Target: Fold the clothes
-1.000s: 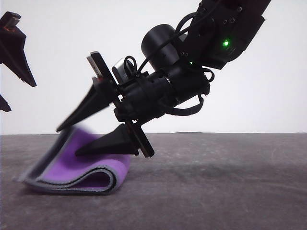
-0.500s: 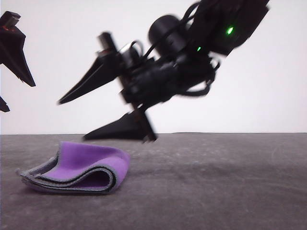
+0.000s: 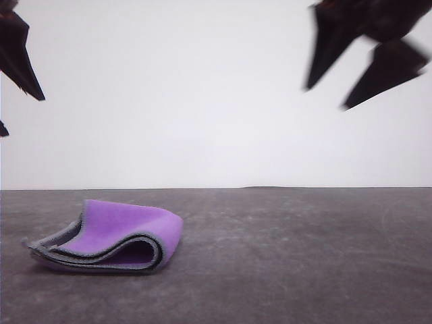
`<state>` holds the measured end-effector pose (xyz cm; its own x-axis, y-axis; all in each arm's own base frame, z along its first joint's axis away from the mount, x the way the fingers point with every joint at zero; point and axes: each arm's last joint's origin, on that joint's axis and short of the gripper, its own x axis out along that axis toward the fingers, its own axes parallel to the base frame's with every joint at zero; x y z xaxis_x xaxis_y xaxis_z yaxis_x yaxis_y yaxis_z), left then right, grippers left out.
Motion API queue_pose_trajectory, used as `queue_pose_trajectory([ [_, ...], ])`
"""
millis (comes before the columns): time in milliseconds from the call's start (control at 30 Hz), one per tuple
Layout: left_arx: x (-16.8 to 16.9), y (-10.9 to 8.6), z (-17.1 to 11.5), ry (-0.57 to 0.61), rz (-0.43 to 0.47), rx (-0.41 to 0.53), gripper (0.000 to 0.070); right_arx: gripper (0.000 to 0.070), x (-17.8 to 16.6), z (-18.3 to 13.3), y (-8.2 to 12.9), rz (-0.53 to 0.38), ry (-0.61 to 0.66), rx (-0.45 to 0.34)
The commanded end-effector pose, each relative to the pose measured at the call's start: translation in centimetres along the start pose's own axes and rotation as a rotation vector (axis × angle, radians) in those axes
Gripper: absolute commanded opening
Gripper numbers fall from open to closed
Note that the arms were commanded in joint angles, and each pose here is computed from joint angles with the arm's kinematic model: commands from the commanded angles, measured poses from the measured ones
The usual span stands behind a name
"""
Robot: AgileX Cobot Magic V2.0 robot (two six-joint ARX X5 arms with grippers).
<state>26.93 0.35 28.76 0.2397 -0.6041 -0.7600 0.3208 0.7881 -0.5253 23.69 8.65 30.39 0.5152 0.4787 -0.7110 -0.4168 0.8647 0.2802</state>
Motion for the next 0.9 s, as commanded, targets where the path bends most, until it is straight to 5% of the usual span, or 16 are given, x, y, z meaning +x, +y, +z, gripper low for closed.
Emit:
queue_pose_trajectory([
  [0,-0.4,-0.4,0.0,-0.013,0.006,0.016,0.0437,0.0427,-1.2,0.1,-0.2,-0.066,-0.02,-0.048],
  [267,-1.9,-2.4,-1.7,-0.066,0.175,0.056,0.0437,0.0427,-4.1,-4.0,-0.7,-0.246,-0.074,-0.035],
  [467,-3.1,-3.5,-3.0,-0.12,0.326,0.054,0.0436,0.0427,-3.7,-6.8,-1.0,-0.262,-0.073,-0.02],
  [700,-3.7,-3.9,-3.2,-0.165,0.349,0.063,0.0434,0.0413,-3.6,-6.9,-1.1,-0.273,-0.086,-0.019],
  [800,-3.7,-3.9,-3.2,-0.162,0.348,0.06,0.0307,0.0192,-3.6,-6.8,-1.1,-0.273,-0.088,-0.02],
  [867,-3.7,-3.9,-3.2,-0.161,0.348,0.059,0.0059,0.0016,-3.6,-6.8,-1.1,-0.273,-0.088,-0.022],
])
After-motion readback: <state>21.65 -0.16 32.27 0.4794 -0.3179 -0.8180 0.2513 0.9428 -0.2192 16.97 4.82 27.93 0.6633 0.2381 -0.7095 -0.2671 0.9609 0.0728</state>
